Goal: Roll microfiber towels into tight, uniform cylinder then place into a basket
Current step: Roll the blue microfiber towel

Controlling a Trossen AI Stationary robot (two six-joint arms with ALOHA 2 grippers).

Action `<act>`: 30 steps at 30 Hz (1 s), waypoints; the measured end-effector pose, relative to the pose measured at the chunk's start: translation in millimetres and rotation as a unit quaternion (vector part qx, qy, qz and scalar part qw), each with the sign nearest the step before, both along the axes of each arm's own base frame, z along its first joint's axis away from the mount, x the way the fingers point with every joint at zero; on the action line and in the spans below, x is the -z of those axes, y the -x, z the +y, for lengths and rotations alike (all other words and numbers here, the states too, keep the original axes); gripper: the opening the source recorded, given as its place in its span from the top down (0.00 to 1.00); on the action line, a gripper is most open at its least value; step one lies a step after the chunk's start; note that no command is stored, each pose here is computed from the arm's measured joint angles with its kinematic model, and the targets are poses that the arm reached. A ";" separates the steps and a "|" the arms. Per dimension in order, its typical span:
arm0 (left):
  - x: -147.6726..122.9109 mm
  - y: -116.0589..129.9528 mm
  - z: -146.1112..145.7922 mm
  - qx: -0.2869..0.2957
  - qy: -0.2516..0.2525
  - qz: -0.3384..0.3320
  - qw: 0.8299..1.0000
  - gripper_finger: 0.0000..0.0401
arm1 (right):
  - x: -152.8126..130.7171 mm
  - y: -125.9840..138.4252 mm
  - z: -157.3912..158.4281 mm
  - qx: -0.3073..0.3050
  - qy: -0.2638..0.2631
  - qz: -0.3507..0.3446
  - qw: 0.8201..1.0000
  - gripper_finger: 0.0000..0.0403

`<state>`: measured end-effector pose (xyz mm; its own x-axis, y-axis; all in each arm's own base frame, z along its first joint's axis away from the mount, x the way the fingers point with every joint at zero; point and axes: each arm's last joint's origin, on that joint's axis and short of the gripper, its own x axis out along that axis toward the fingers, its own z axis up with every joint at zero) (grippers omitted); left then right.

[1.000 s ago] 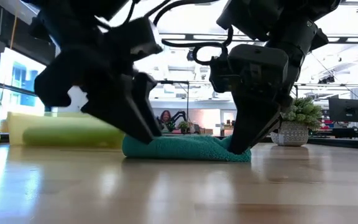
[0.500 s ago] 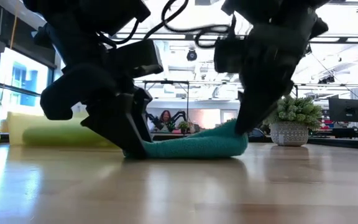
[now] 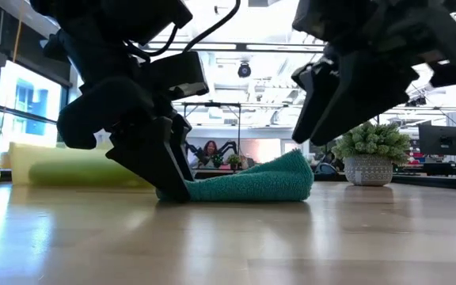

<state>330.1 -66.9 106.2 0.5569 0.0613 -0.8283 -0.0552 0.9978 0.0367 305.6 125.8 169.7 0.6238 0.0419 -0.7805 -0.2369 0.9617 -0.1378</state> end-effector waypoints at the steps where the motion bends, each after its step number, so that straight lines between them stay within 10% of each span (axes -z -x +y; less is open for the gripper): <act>1: 0.0 0.0 0.0 0.000 0.000 0.000 1.000 0.61 | -0.5 0.8 3.3 -0.002 0.007 -0.007 1.000 0.62; 30: -0.2 -0.4 -0.1 -0.026 0.009 -0.008 1.000 0.61 | 52.5 -23.5 -18.5 0.066 0.056 0.022 0.996 0.62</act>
